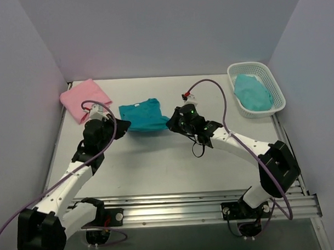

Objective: Fold and stack the t-shirts
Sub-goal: Fold the long partially folded tshirt into a neat square, then put the neatly folded tshirt into the corner of the board with the left arm

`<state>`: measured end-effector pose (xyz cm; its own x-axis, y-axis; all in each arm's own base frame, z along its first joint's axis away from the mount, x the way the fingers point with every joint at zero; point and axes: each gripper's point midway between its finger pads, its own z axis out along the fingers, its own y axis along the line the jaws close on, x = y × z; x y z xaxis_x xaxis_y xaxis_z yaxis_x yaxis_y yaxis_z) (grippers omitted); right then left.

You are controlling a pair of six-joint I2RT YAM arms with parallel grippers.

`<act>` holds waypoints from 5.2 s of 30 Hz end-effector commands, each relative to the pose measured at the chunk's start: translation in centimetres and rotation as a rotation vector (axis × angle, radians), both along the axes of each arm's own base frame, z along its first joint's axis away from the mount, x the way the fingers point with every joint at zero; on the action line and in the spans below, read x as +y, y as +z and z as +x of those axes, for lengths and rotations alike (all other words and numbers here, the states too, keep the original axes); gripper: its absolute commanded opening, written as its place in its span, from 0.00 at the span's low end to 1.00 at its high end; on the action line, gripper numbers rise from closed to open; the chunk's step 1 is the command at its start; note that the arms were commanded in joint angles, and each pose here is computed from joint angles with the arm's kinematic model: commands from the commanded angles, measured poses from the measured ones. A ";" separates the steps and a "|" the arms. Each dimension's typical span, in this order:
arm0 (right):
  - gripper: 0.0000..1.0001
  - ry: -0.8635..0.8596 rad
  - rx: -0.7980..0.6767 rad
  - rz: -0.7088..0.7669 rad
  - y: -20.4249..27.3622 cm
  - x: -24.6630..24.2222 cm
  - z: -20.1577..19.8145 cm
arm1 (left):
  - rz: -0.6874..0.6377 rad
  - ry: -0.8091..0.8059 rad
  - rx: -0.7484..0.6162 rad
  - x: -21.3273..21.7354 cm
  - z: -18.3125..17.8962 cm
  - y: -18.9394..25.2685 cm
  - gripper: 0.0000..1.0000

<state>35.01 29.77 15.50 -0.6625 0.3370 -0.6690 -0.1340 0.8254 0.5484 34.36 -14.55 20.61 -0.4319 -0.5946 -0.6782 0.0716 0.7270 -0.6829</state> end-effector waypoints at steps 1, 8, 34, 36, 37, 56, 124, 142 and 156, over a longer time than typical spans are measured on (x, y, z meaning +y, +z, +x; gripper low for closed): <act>0.00 -0.063 -0.035 -0.053 2.2 -2.8 -1.9 | -0.020 0.023 -0.001 0.3 -3.1 1.4 0.02; 0.00 -0.007 -0.034 -0.046 3.0 -2.8 -8.6 | -0.022 -0.020 0.045 0.2 -10.5 1.0 0.02; 0.00 0.097 0.088 -0.191 -2.8 -0.6 -7.3 | -0.008 0.046 0.174 1.1 -12.5 -1.3 0.02; 0.00 0.075 0.121 -0.198 -3.7 -0.7 -4.4 | 0.036 0.063 0.173 0.4 -10.2 -1.5 0.03; 0.00 0.077 0.129 -0.203 -4.1 -0.6 -3.5 | 0.053 0.068 0.170 0.2 -9.4 -1.5 0.04; 1.00 0.147 -0.006 0.126 2.0 7.3 19.5 | -0.040 0.397 0.104 8.3 14.5 -1.1 0.94; 1.00 -0.178 -0.152 -0.163 4.2 -12.6 -1.8 | -0.698 0.890 0.263 -3.4 0.8 -14.3 0.94; 1.00 -0.204 -0.149 -0.188 4.1 -13.5 -1.4 | -0.760 0.575 0.299 -5.4 8.0 -18.8 0.02; 1.00 -0.116 -0.164 -0.033 6.0 -11.3 -3.1 | 0.080 -0.009 0.578 -1.2 15.4 -14.7 0.02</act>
<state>32.42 17.79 19.18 -0.5342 0.3394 -0.7743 -0.0708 0.8947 0.4410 53.24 -17.04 4.66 -0.5535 -0.7913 -0.2599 -0.3502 0.5042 -0.7894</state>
